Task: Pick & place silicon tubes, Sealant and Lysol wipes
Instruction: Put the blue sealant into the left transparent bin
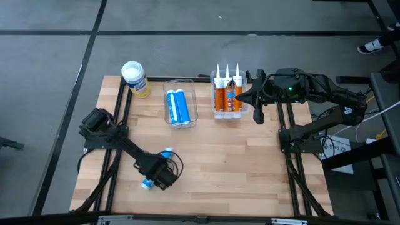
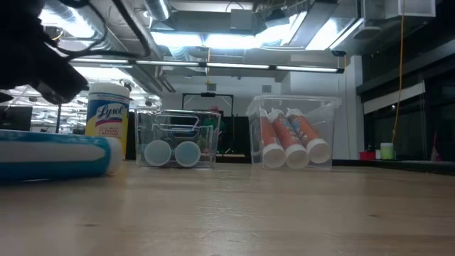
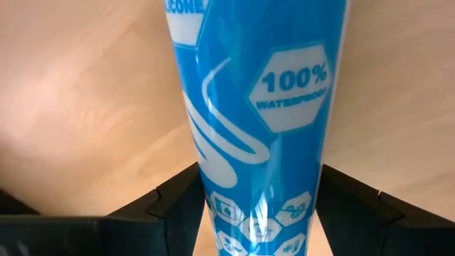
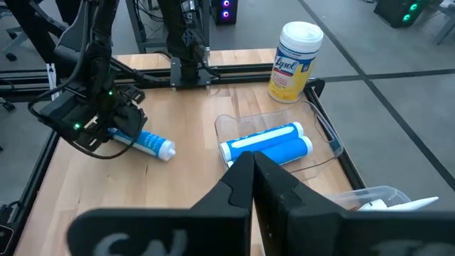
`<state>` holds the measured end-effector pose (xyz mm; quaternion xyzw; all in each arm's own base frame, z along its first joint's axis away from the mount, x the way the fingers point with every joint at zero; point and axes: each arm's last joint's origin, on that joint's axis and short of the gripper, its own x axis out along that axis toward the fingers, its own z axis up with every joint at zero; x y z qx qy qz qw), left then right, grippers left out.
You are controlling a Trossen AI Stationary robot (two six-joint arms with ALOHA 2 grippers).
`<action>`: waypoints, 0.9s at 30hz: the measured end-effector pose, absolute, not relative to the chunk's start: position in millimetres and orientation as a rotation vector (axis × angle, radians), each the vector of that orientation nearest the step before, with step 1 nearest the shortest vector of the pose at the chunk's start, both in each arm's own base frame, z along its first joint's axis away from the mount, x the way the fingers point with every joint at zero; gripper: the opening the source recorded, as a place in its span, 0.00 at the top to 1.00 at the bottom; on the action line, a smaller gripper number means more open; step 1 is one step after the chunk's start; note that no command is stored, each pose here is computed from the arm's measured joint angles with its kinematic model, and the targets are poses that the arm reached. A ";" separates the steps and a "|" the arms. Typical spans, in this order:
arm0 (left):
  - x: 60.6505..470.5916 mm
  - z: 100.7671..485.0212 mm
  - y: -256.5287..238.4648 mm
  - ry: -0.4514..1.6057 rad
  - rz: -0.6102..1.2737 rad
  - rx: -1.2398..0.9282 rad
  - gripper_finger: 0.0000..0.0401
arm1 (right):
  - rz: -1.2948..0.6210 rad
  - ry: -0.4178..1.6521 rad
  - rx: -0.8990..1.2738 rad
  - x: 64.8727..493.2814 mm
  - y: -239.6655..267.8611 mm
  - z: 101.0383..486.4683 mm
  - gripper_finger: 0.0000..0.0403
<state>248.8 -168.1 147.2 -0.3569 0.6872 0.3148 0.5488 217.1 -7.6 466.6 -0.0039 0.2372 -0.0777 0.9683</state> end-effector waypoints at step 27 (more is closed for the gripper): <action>273.7 136.0 -114.5 1.562 0.650 -0.737 0.43 | -0.153 0.475 0.043 217.0 -7.1 466.9 0.97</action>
